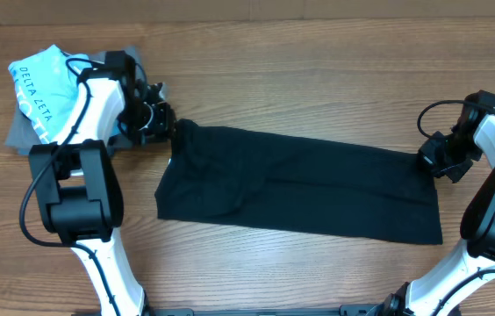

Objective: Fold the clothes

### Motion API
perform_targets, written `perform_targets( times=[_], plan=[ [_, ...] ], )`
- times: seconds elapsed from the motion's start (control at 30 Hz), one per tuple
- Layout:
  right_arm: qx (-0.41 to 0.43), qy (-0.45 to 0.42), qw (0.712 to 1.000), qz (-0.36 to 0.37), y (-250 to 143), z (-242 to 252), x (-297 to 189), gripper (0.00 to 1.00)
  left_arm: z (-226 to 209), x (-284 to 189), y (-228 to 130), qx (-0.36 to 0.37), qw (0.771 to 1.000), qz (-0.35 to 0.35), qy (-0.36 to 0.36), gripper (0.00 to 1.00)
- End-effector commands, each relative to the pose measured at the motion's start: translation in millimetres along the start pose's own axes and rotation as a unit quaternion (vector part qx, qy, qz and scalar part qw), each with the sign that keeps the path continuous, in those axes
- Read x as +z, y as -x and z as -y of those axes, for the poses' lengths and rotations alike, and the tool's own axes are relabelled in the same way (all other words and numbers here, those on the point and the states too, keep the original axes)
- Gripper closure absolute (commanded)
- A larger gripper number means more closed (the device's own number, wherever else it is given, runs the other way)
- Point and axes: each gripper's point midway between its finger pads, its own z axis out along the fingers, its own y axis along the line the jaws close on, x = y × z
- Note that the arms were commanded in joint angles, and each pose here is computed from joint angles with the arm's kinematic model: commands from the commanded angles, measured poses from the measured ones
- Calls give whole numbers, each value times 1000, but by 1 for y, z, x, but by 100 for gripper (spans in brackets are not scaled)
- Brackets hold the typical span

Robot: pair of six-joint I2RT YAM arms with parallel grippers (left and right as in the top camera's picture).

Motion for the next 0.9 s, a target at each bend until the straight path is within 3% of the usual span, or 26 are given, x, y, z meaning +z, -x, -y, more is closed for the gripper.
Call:
perform_targets(
  times=[0.0, 0.13, 0.33, 0.4, 0.53, 0.63, 0.87],
  plan=[
    [11, -37, 999, 10, 4, 17, 3, 96, 38, -1, 0, 49, 998, 5, -32, 51],
    [11, -38, 999, 8, 3, 17, 3, 95, 43, 7, -1, 73, 997, 3, 0, 35],
    [11, -38, 999, 8, 3, 17, 3, 95, 39, 19, 6, 78, 997, 13, 11, 37],
    [11, -38, 999, 8, 2, 17, 3, 95, 36, 27, 8, 71, 997, 14, 10, 46],
    [11, -38, 999, 8, 3, 17, 3, 95, 39, 33, 22, 68, 997, 35, -14, 92],
    [11, -38, 999, 8, 3, 17, 3, 95, 46, 24, 33, 65, 996, 54, -37, 96],
    [11, -37, 999, 9, 3, 17, 3, 95, 34, -4, 57, 35, 994, 93, -43, 93]
  ],
)
